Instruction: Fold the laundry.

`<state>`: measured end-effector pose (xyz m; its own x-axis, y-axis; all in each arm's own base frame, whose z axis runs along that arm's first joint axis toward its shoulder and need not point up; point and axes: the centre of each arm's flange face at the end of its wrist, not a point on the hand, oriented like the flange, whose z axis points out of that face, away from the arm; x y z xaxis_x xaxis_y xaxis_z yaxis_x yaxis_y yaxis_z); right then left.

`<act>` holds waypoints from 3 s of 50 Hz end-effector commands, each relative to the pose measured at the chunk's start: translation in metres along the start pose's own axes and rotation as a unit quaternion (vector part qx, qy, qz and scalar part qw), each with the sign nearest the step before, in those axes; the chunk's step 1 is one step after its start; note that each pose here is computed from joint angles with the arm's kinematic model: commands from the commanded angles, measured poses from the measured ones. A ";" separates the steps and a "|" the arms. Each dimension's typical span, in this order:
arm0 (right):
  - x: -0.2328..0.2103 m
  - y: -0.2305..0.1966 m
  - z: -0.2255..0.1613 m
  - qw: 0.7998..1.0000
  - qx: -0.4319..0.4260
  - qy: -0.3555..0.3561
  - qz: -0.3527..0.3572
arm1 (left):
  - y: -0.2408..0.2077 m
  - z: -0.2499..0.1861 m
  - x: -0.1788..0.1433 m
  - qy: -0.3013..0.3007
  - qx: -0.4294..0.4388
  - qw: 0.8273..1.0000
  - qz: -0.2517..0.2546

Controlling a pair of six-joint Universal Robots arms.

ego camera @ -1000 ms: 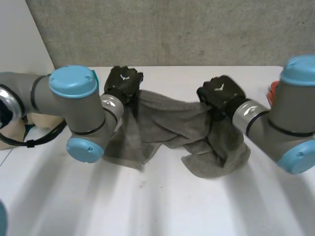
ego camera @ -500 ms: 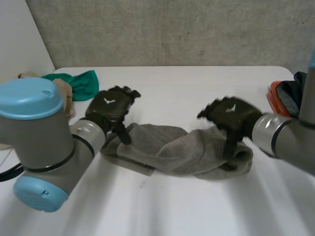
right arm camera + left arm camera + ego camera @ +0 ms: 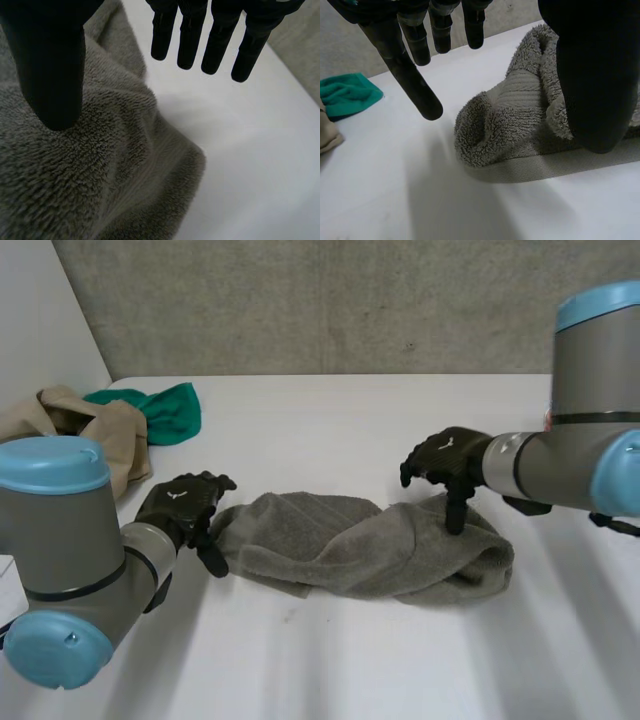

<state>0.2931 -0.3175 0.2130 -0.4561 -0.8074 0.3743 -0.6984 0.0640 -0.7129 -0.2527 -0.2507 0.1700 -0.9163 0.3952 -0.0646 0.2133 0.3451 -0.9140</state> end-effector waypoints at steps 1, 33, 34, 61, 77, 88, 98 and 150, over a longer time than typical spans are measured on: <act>-0.013 0.007 0.026 1.000 -0.005 -0.015 0.005 | -0.003 0.011 -0.009 0.015 0.009 1.000 -0.008; 0.093 -0.068 -0.024 0.938 0.218 0.269 0.022 | -0.165 0.064 -0.005 -0.049 0.288 0.953 0.081; 0.106 -0.084 -0.042 0.915 0.265 0.303 0.032 | -0.191 0.056 -0.011 -0.055 0.335 0.938 0.072; -0.031 0.071 -0.010 0.988 0.102 0.100 0.061 | -0.024 0.116 -0.034 -0.027 0.092 0.994 0.057; -0.007 0.033 -0.051 0.981 0.099 0.138 0.090 | -0.084 0.065 -0.042 -0.034 0.136 0.988 0.057; 0.037 0.016 -0.057 0.984 0.059 0.099 0.132 | -0.059 0.019 -0.048 -0.022 0.094 0.993 0.075; 0.057 0.025 -0.013 0.995 -0.011 0.039 0.096 | -0.004 -0.005 -0.041 0.029 0.018 0.994 0.108; -0.013 -0.111 -0.169 0.966 0.226 0.089 0.090 | 0.014 0.048 0.017 0.026 0.000 1.000 -0.003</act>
<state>0.2757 -0.2309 0.3750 -0.6632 -0.6834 0.3052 -0.3447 -0.0831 -0.9350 -0.2637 -0.2859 0.1419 -0.9105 0.4110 -0.0468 0.2000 0.3384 -0.9195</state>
